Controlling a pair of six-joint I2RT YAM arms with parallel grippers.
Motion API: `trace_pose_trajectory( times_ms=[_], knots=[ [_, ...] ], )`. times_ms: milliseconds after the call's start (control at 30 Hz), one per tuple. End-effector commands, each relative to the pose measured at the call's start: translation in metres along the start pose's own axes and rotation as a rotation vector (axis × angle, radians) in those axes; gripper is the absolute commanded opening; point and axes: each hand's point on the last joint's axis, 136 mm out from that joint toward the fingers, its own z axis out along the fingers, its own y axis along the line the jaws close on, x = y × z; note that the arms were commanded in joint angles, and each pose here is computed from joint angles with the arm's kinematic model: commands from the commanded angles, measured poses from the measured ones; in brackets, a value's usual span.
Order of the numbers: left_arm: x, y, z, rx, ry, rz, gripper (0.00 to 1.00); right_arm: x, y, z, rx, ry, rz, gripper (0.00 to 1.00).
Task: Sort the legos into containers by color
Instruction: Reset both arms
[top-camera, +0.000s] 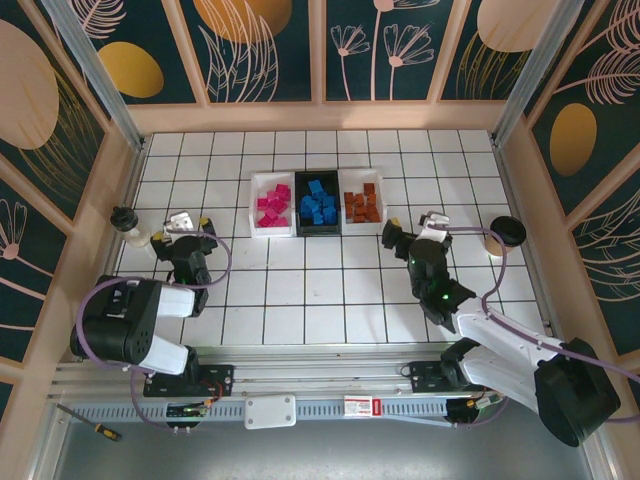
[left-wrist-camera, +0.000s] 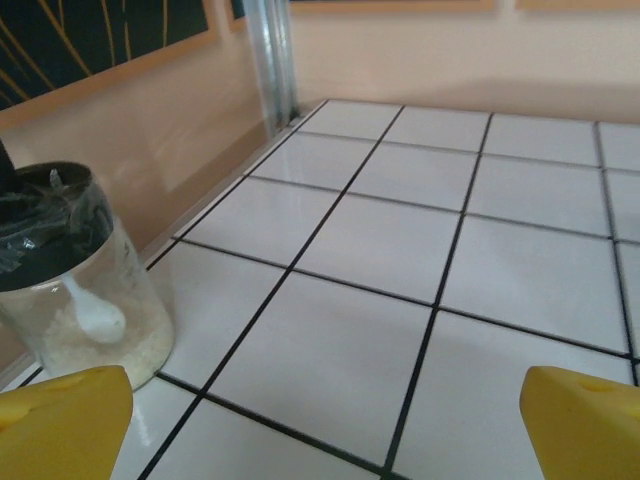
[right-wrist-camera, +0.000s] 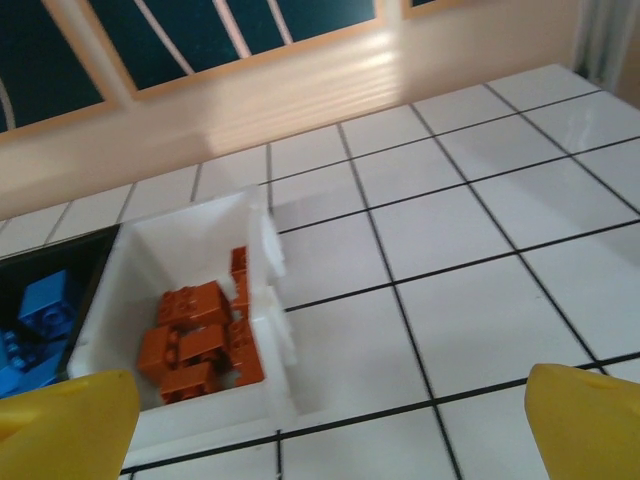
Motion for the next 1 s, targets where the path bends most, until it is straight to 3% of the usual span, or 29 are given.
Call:
trace_pose_trajectory(
  times_ms=[0,67,133,400,533,767,967],
  knots=[
    [-0.034,-0.010,-0.008,0.129,-0.155,-0.071,0.99,-0.020,-0.021,0.001,0.093,-0.089,0.043,0.99],
    [-0.037,-0.014,-0.019,0.196,-0.233,-0.068,0.99,-0.028,-0.042,0.004,0.155,-0.116,0.025,0.99],
    [-0.025,-0.010,-0.004,0.135,-0.126,-0.064,0.99,-0.032,-0.056,0.005,0.183,-0.154,-0.036,0.99],
    [-0.027,-0.004,0.001,0.094,-0.136,-0.088,0.99,-0.042,-0.093,0.016,0.205,-0.269,-0.137,0.99],
    [-0.027,-0.004,0.001,0.096,-0.136,-0.087,0.99,-0.026,-0.114,0.042,0.215,-0.207,-0.134,0.99],
    [-0.027,-0.004,0.001,0.096,-0.136,-0.086,0.99,-0.010,-0.109,0.071,0.126,-0.189,-0.160,0.99],
    [-0.027,-0.004,0.001,0.095,-0.135,-0.087,0.99,-0.005,-0.117,0.078,0.021,-0.145,-0.084,0.99]
  ],
)
